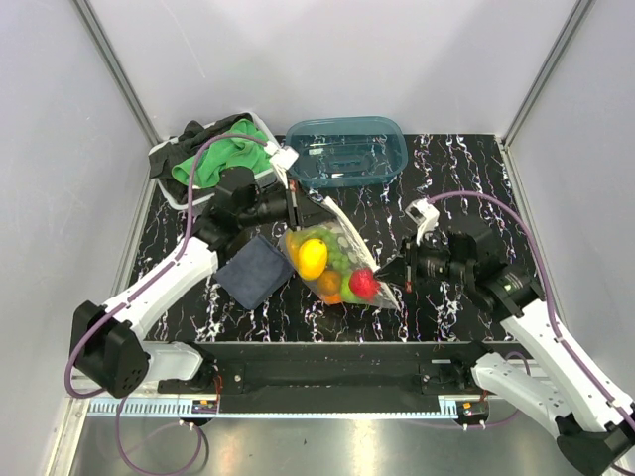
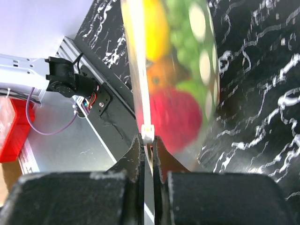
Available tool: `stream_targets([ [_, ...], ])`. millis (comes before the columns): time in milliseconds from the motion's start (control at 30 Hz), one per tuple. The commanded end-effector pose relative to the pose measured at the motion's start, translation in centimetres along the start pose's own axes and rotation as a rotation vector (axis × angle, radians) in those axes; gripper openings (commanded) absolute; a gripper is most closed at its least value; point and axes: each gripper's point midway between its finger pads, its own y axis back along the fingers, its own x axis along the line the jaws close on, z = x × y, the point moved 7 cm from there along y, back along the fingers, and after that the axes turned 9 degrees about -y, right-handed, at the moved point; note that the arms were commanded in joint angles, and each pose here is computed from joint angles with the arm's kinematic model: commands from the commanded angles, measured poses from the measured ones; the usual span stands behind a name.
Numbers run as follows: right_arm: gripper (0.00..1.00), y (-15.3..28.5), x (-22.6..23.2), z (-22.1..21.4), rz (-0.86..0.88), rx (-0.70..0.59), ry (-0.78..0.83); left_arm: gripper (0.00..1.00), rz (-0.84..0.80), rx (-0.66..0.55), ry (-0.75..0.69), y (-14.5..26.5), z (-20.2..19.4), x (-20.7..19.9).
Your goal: Open the zip-top bag and remove the fake food
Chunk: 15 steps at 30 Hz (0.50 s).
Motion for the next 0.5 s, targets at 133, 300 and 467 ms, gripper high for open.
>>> stream_targets([
  [133, 0.00, 1.5, -0.4, -3.9, -0.017, 0.056, -0.197, 0.00, 0.119, -0.163, -0.050, -0.4, 5.1, 3.4],
  [300, 0.00, 2.7, -1.1, -5.8, -0.058, 0.067, -0.211, 0.00, 0.112, -0.202, -0.019, -1.2, 6.5, 4.5],
  [467, 0.00, 2.6, -1.1, -6.6, -0.054, 0.093, -0.298, 0.00, 0.050, -0.178, -0.016, -1.9, 6.3, 4.5],
])
